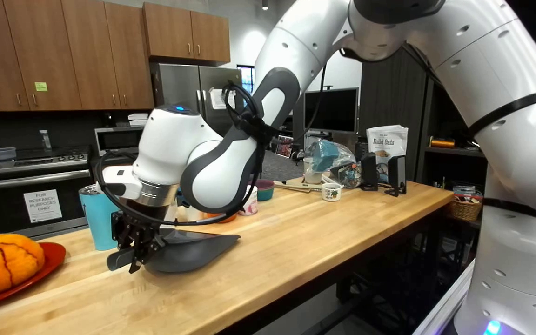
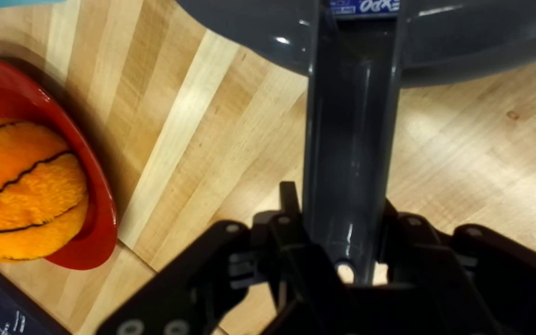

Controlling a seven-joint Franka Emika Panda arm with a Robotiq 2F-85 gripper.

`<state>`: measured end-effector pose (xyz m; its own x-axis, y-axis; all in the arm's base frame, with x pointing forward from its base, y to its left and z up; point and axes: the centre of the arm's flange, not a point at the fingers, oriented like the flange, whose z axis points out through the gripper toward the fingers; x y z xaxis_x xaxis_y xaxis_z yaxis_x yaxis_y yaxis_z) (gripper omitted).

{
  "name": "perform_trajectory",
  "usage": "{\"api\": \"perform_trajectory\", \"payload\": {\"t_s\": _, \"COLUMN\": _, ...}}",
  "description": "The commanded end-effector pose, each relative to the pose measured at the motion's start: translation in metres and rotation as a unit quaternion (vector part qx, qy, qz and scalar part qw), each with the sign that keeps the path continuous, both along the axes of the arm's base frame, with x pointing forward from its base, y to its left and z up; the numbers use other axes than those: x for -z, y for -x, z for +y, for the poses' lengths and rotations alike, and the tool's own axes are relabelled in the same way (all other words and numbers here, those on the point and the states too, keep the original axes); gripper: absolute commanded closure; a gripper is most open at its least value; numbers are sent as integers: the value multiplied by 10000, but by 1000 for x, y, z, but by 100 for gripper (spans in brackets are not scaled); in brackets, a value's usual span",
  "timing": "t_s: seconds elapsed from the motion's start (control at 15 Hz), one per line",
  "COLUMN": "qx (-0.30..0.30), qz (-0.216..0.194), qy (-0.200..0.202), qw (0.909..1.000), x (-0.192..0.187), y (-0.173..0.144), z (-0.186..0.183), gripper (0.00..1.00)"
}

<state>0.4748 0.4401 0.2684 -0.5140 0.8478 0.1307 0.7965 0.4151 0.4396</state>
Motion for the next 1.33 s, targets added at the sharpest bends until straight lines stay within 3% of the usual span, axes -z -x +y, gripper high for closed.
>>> {"api": "perform_trajectory", "payload": {"t_s": 0.0, "qx": -6, "qz": -238, "qy": 157, "qw": 9996, "x": -13, "y": 0, "z": 0, "gripper": 89}}
{"api": "perform_trajectory", "payload": {"t_s": 1.27, "qx": -22, "qz": -634, "qy": 410, "qw": 9971, "x": -35, "y": 10, "z": 32, "gripper": 89}}
